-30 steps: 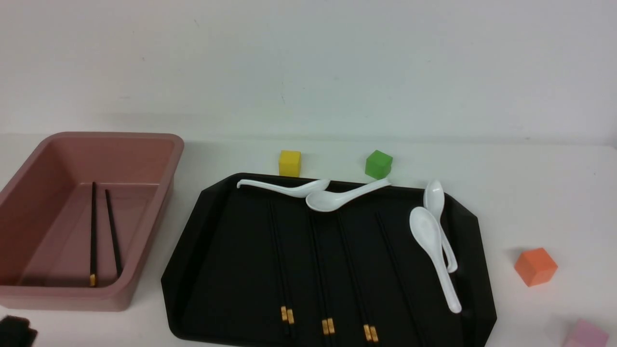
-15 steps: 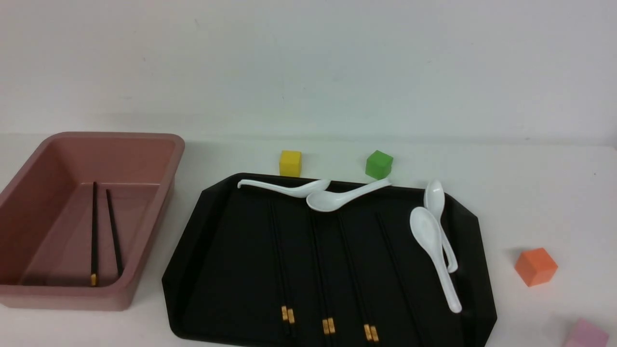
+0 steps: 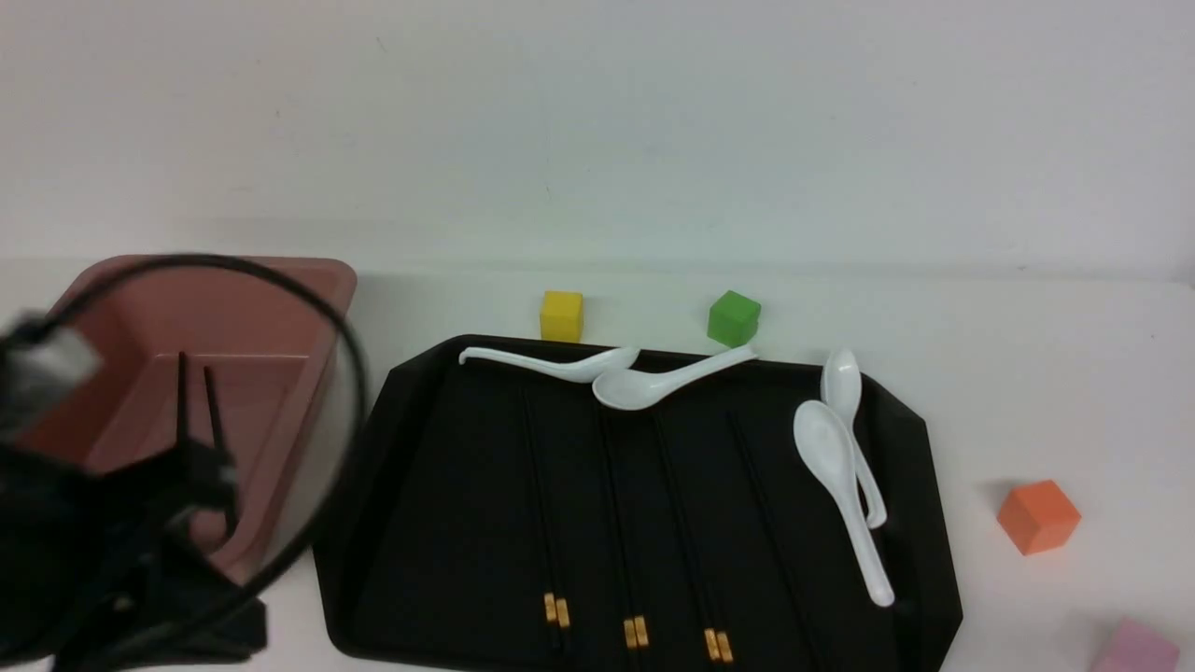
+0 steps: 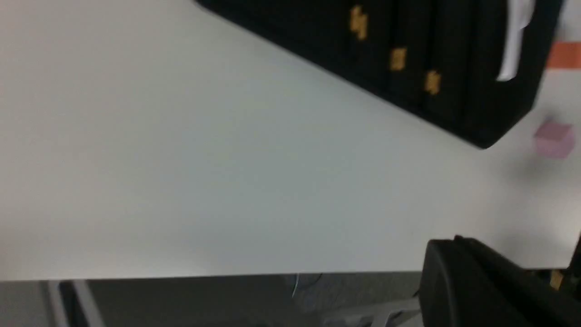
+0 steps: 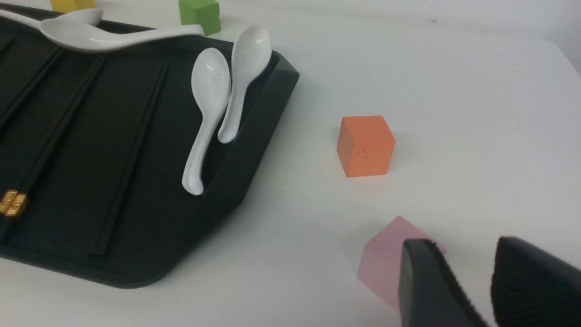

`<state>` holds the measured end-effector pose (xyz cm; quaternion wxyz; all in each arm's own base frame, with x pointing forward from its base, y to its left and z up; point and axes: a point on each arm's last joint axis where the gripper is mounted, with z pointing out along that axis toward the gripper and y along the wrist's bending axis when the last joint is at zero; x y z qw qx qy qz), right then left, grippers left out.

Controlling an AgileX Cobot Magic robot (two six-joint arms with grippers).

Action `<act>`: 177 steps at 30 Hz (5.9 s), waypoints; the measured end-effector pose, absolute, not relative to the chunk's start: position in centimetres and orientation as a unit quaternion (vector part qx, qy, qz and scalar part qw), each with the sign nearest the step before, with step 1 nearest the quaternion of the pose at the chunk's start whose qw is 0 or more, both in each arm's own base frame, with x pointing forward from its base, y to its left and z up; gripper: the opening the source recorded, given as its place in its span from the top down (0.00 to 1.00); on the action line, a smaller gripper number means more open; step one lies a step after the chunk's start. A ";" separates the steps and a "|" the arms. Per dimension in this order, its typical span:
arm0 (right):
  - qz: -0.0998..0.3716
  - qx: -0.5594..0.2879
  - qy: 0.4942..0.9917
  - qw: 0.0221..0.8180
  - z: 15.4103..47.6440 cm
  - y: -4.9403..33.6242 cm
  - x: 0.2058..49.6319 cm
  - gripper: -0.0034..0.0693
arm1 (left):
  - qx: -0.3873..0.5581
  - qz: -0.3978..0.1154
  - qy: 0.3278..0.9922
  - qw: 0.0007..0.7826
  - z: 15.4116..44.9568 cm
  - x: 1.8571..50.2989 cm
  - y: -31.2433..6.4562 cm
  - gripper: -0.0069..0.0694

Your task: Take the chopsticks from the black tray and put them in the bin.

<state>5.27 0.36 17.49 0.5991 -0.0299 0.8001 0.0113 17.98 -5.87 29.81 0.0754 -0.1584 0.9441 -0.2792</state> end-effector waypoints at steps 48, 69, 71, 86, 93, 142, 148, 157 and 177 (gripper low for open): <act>0.011 -0.030 0.800 0.599 17.5 0.4 5.3 0.62 | -0.135 -0.037 0.990 0.017 15.1 33.6 -23.5 0.53; 0.011 -0.030 0.800 0.599 17.5 0.4 5.3 0.62 | -0.149 -0.060 0.987 0.025 17.2 33.1 -23.6 0.75; 0.011 -0.030 0.800 0.599 17.5 0.4 5.3 0.62 | -0.152 -0.082 0.984 0.043 19.6 32.8 -23.4 0.75; 0.011 -0.030 0.800 0.599 17.5 0.4 5.3 0.62 | -0.113 0.026 0.971 0.209 32.3 30.0 -15.3 0.75; 0.011 -0.030 0.800 0.599 17.5 0.4 5.3 0.62 | -0.118 0.093 0.973 0.174 31.3 31.3 -6.8 0.75; 0.011 -0.030 0.800 0.599 17.5 0.4 5.3 0.62 | -0.182 -0.021 0.978 0.096 26.6 32.3 -1.0 0.93; 0.011 -0.030 0.800 0.599 17.5 0.4 5.3 0.62 | -0.149 -0.099 0.973 0.146 29.4 27.0 -2.1 0.93; 0.011 -0.030 0.800 0.599 17.5 0.4 5.3 0.62 | -0.139 -0.158 0.938 0.277 28.3 15.6 -2.3 0.93; 0.011 -0.030 0.800 0.599 17.5 0.4 5.3 0.62 | -0.097 -0.213 0.757 0.611 26.7 2.4 -1.6 0.93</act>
